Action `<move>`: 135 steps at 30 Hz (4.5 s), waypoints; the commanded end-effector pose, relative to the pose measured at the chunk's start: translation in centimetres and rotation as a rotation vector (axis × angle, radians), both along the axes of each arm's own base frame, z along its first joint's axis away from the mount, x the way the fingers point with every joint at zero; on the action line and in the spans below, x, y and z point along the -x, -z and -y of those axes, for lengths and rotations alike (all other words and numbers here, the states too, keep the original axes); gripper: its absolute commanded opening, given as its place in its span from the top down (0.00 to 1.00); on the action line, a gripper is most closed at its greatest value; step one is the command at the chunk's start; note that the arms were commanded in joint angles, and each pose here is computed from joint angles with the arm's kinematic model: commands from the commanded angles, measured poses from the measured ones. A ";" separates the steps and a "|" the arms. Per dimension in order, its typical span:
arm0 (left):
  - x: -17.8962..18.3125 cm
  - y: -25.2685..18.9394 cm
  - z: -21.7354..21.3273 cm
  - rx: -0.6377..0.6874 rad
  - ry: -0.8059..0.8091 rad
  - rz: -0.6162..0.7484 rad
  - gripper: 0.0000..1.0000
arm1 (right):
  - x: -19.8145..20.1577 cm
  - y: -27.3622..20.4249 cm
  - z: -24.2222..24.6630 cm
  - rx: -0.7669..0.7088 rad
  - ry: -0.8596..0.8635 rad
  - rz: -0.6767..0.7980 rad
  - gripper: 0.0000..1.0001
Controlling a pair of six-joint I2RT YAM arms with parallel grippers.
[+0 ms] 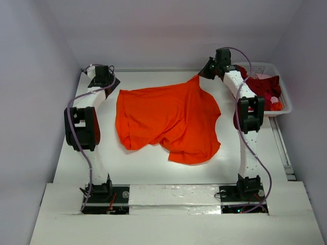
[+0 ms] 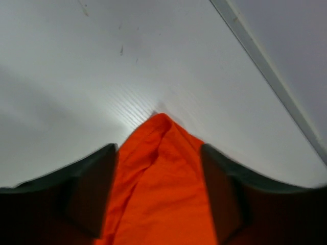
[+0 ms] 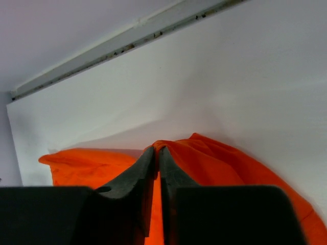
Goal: Fold and stack the t-shirts
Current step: Flatten out the tshirt
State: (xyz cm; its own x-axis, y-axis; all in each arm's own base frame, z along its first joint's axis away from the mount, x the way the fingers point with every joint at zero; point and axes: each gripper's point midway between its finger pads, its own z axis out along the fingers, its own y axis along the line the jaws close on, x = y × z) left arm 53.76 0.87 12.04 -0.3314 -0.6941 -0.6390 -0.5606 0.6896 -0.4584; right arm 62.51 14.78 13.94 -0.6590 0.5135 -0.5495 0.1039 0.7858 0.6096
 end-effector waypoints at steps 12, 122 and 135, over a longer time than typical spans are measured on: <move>3.8 -5.4 0.2 0.059 -0.002 0.115 0.08 | 1.6 -9.3 1.9 0.106 0.028 0.191 0.00; -2.2 3.7 4.8 0.073 0.218 -0.041 0.61 | 7.2 -10.2 0.2 0.074 -0.140 0.131 0.89; -1.7 4.4 4.1 0.067 0.196 -0.061 0.61 | 7.2 -10.3 0.1 0.069 -0.142 0.133 0.90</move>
State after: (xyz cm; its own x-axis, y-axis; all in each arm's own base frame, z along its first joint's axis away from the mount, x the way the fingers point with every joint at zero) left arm 54.63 -3.71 3.77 -0.5492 -0.6523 -0.5224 -0.4746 0.7579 -0.4475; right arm 54.48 14.13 22.56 -0.6691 0.3883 -0.6337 -0.0397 0.8328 0.5522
